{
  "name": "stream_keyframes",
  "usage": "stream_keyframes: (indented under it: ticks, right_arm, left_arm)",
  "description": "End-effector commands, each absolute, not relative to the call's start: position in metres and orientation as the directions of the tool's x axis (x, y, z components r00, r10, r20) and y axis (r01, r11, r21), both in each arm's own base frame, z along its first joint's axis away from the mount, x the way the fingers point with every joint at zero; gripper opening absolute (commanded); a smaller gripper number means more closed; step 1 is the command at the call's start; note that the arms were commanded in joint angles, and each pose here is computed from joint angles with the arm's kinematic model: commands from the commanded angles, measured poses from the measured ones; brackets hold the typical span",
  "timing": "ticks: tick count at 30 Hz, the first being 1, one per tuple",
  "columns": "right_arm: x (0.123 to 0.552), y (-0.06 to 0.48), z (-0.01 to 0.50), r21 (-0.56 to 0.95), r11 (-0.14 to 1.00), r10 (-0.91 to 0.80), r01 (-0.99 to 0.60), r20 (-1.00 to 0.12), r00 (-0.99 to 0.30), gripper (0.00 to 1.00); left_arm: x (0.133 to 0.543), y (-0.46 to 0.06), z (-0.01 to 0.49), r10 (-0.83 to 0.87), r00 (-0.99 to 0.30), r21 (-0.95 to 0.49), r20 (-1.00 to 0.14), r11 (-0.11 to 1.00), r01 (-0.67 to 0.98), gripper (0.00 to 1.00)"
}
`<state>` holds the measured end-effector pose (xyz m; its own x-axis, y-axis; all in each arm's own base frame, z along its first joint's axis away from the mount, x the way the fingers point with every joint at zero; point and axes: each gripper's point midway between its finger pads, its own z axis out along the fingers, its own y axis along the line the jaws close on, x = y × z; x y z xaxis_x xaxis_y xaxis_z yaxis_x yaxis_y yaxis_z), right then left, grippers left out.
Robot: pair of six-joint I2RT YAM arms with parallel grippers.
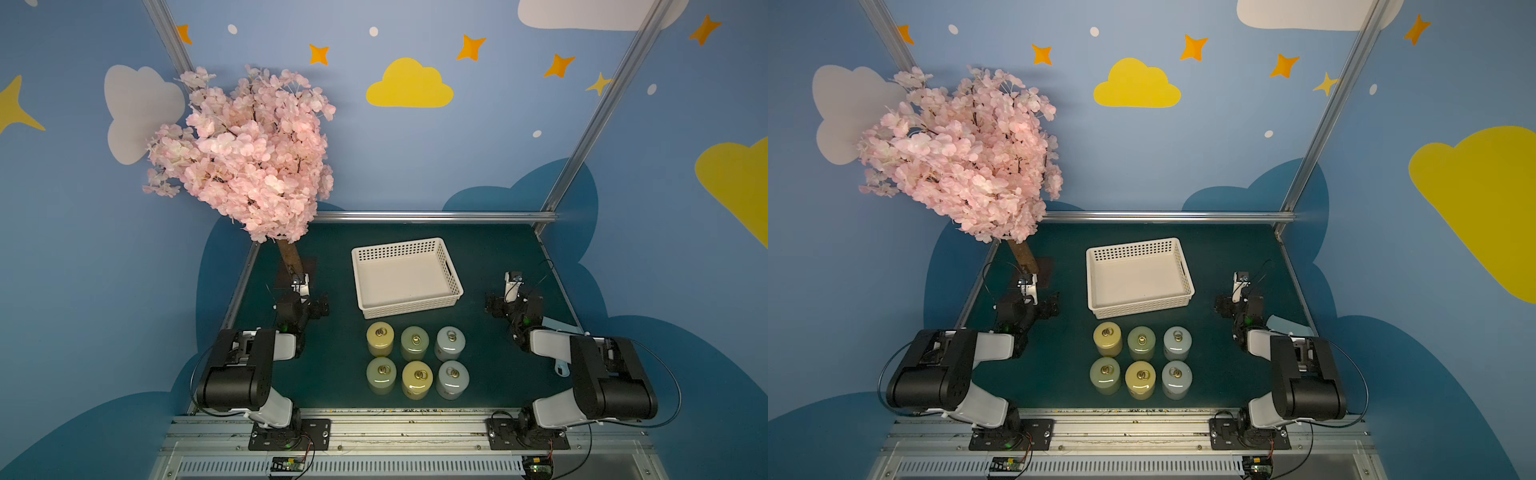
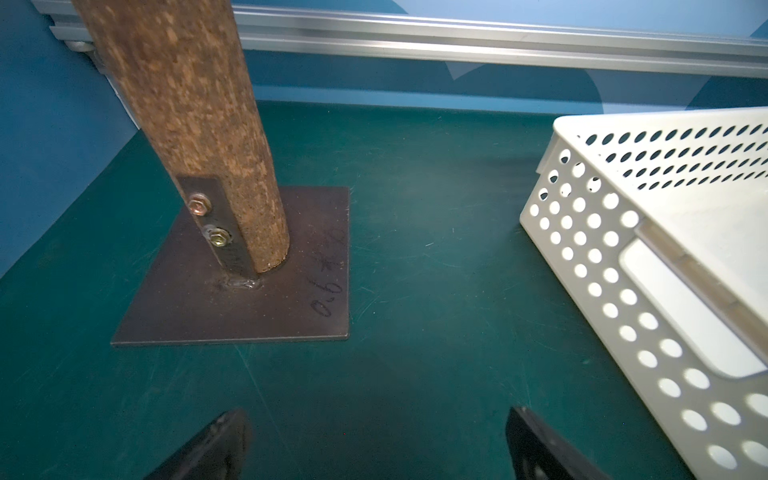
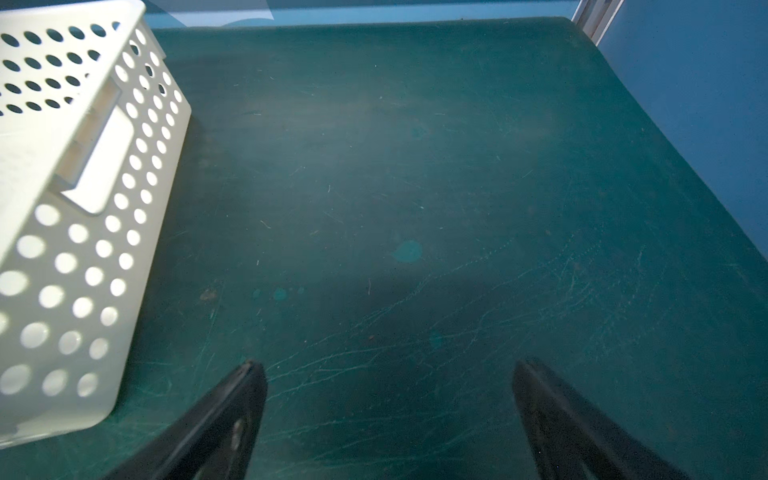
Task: Take the tea canister out of the basket
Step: Reset both arms
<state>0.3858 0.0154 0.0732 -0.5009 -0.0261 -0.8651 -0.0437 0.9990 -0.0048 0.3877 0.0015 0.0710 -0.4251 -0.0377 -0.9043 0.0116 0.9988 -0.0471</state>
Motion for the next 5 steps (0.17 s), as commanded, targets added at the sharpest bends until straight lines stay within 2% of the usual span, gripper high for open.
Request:
stream_keyframes:
  ticks: [1, 5]
  right_arm:
    - [0.3921, 0.016, 0.0859, -0.018, 0.999, -0.037, -0.046, -0.886, -0.462, 0.98]
    - [0.3924, 0.0158, 0.0867, -0.018, 0.999, -0.037, -0.045, -0.886, -0.461, 0.98]
  left_arm:
    - [0.3946, 0.0003, 0.0813, -0.024, -0.404, -0.035, -0.914, 0.999, 0.018, 1.0]
    - [0.394, 0.0005, 0.0821, -0.024, -0.4, -0.034, -0.916, 0.999, 0.018, 1.0]
